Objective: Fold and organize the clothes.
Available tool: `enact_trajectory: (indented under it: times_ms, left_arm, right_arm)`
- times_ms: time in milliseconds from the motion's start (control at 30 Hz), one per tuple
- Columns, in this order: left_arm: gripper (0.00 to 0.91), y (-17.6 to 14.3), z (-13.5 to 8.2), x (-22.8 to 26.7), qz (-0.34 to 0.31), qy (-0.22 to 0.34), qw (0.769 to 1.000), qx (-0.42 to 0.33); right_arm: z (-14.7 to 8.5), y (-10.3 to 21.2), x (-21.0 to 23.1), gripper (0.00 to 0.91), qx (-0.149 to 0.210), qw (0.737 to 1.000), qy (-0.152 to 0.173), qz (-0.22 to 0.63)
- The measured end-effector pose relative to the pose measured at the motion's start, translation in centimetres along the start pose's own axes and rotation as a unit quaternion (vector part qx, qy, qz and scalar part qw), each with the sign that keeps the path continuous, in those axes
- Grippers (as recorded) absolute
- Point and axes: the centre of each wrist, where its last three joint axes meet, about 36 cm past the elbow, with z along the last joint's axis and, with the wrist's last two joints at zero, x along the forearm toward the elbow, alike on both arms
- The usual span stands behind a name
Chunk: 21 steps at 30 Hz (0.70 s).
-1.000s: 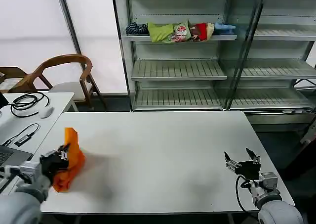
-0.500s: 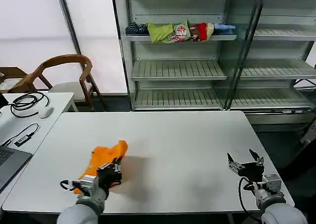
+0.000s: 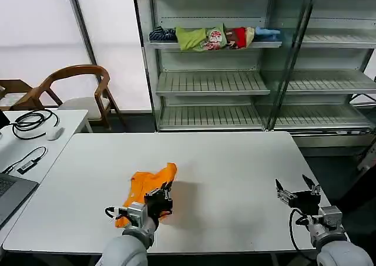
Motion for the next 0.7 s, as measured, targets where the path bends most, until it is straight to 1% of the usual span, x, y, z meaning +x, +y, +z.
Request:
enact_trajectory:
  times_ms: [300,333,533,700]
  left_arm:
    - [0.04,-1.9,-1.0,-2.0,0.02,0.005,0.998,0.055]
    - [0.907,-2.0,-1.2,-2.2,0.021,0.006,0.998,0.061]
    - [0.907,-2.6,-1.8,-2.8,0.046,0.012,0.994,0.098]
    - [0.907,-2.9,-2.4,-3.6,0.068,0.002,0.989,0.128]
  right_arm:
    - [-0.7,-0.3,-0.3,0.907,0.003,1.0,-0.006,0.006]
    - [-0.8,-0.3,-0.4,0.907,0.003,1.0,-0.007,0.005]
    - [-0.9,-0.2,-0.8,0.907,0.002,1.0,-0.008,0.004]
    - [-0.9,0.0,-1.1,0.907,0.001,1.0,-0.01,0.003]
